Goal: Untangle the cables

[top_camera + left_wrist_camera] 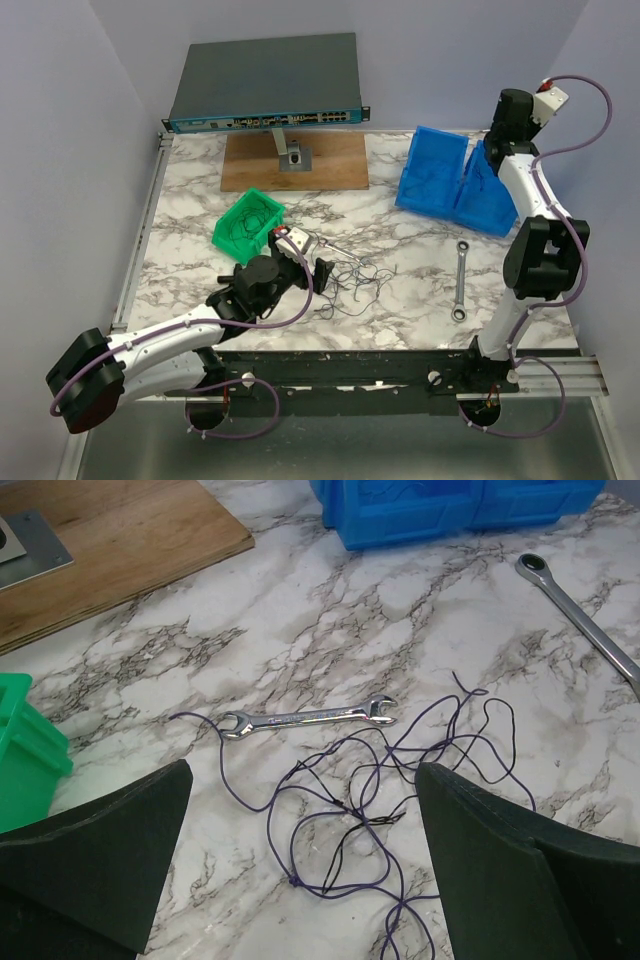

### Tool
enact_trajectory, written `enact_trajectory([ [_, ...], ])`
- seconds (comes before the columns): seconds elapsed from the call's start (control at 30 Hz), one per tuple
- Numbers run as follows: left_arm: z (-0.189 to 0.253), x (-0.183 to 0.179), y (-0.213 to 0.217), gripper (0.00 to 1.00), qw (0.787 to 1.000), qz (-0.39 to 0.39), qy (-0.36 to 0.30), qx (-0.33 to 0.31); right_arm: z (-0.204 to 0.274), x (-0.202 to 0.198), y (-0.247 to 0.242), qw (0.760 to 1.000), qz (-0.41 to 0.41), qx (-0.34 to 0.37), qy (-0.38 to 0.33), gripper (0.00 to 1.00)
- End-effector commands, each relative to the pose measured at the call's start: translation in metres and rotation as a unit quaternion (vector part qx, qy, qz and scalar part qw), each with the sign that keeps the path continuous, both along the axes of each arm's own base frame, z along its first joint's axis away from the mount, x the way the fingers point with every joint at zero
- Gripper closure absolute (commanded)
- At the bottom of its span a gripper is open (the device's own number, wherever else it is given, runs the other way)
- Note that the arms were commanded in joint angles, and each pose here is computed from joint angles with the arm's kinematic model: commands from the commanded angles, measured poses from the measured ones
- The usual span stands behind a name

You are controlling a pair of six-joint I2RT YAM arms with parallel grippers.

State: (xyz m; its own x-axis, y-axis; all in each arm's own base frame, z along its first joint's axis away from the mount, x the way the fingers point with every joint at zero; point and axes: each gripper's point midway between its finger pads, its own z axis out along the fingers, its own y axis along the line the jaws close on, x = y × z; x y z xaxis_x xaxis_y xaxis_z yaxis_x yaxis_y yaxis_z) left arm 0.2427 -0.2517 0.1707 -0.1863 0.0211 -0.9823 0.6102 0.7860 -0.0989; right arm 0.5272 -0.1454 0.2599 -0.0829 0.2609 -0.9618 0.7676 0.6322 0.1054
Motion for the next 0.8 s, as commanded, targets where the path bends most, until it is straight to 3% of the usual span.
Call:
enact_trajectory([
  [0.0,0.003,0.004,0.003,0.01,1.0,0.012,-0.006,-0.007,0.029,0.006,0.02,0.997,0.05,0.029,-0.042,0.99],
  [0.17,0.004,0.004,0.003,0.01,1.0,0.012,-0.006,-0.007,0.072,-0.008,0.021,0.995,0.051,0.022,-0.083,0.99],
  [0.3,0.003,0.004,0.002,0.01,1.0,0.011,-0.005,-0.006,0.071,-0.018,0.011,0.997,0.023,0.003,-0.079,0.99],
  [0.77,0.002,0.006,0.004,0.01,1.0,0.017,-0.004,-0.001,-0.064,-0.016,0.005,0.999,-0.004,0.015,0.033,0.99],
])
